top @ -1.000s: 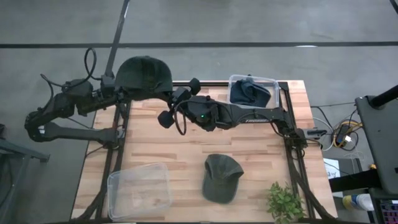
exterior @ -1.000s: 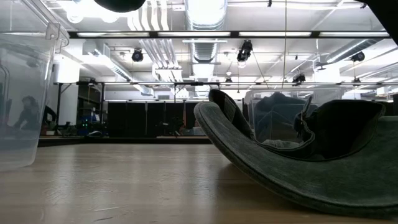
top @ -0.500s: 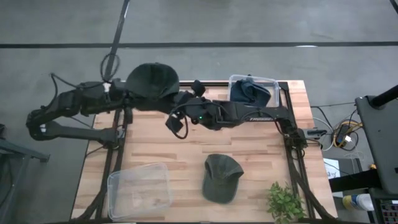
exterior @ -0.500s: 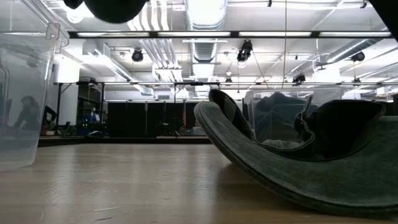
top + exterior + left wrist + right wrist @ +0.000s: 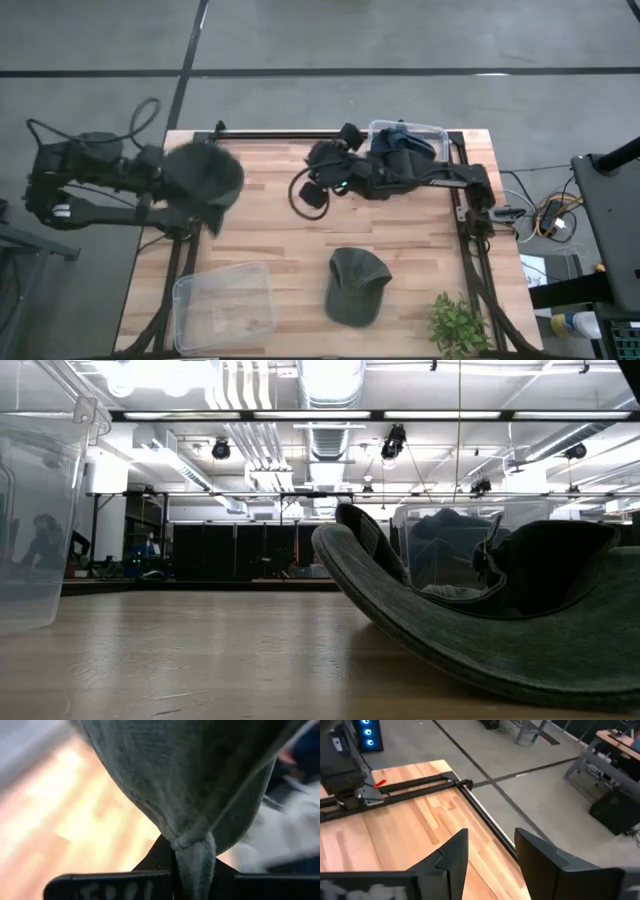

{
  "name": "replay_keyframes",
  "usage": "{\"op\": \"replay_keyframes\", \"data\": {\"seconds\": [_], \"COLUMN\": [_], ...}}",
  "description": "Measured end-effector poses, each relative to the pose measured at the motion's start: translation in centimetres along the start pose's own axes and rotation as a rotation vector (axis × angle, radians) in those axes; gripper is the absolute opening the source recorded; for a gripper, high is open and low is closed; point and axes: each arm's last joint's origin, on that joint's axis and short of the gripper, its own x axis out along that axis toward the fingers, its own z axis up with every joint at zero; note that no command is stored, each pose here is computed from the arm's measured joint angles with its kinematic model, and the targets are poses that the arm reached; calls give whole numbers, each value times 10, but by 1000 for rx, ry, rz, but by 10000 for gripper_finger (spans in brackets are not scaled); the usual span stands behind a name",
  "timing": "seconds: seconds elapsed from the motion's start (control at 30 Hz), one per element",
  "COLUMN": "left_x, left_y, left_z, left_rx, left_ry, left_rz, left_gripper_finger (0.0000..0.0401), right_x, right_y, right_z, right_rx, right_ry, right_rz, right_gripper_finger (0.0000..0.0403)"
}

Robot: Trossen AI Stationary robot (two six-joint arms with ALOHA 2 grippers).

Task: Pick & Place hat
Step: Put the top gray cap into the bottom transparent bin

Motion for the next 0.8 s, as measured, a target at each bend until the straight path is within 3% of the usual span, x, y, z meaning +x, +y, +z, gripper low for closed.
{"op": "replay_keyframes", "data": {"seconds": [0.13, 0.47, 0.8], "left_x": [7, 43, 68], "left_y": [-3, 0, -6], "left_z": [-5, -18, -19], "left_rx": [-120, -266, -281], "left_ry": [145, 486, 610], "left_rz": [-131, -261, -326], "left_gripper_finger": [6, 6, 6], "right_x": [-18, -36, -32], "right_y": [-17, -31, -31], "right_z": [4, 11, 10], "right_rx": [37, 72, 69], "right_ry": [-3, -38, -30], "right_rz": [-1, 9, 4], "right_gripper_finger": [149, 133, 129]}}
